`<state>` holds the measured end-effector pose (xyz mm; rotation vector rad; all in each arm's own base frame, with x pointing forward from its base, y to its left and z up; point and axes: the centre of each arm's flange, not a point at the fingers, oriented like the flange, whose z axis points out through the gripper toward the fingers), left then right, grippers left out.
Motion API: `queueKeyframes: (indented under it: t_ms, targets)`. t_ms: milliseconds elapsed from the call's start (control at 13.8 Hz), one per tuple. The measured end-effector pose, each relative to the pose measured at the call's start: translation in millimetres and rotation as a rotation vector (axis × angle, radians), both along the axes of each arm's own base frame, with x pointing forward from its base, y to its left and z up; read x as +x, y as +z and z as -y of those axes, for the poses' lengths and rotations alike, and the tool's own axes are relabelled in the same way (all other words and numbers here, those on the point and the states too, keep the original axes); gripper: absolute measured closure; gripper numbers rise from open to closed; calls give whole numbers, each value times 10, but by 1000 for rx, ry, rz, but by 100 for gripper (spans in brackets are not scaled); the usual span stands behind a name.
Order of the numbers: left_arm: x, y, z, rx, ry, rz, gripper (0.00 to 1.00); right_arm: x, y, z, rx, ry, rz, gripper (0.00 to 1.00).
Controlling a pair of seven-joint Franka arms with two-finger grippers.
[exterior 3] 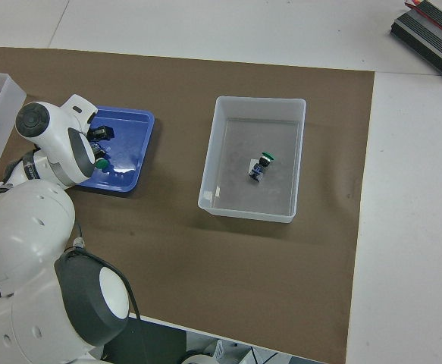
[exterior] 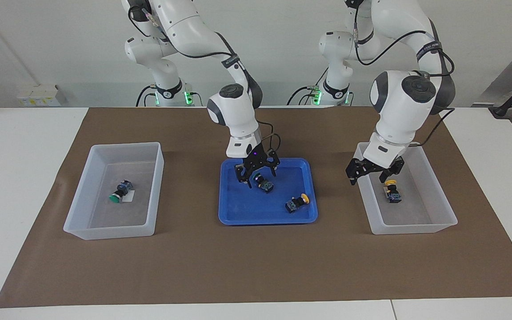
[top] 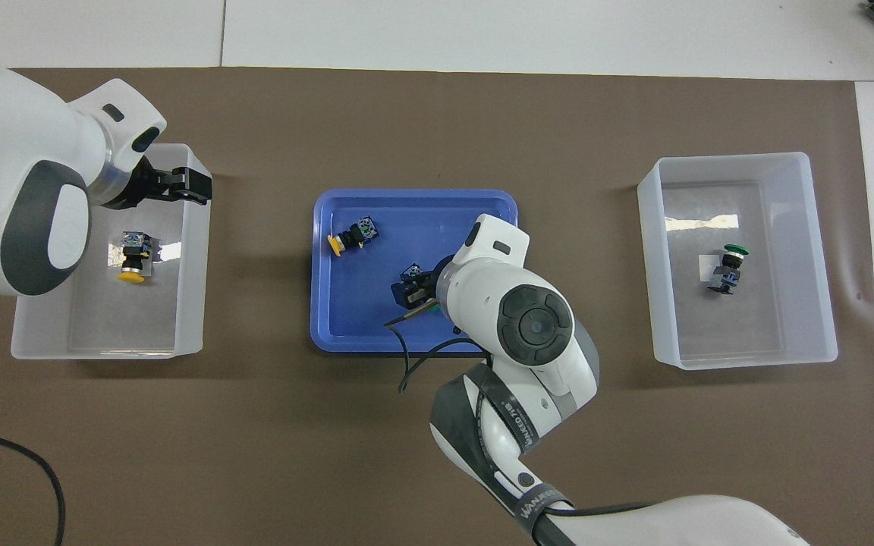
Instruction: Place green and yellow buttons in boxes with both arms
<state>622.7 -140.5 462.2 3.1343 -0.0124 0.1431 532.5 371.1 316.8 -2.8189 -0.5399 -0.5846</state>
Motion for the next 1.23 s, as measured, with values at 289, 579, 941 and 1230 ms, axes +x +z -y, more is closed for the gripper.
queueKeyframes:
  t_ms: [289,579,941,1230]
  targets:
    - [-2,-51,54,2,-7,-8,2,-19,-268,-45,-22,34,10,0]
    - [1,-64,52,2,-7,-9,4,-52,-339,-49,-39,50,5,25]
    - [-3,-98,78,2,-11,-12,5,83,-65,148,-46,13,13,60]
    - [-99,-212,632,-24,-100,76,15,183,569,726,-63,-73,11,60]
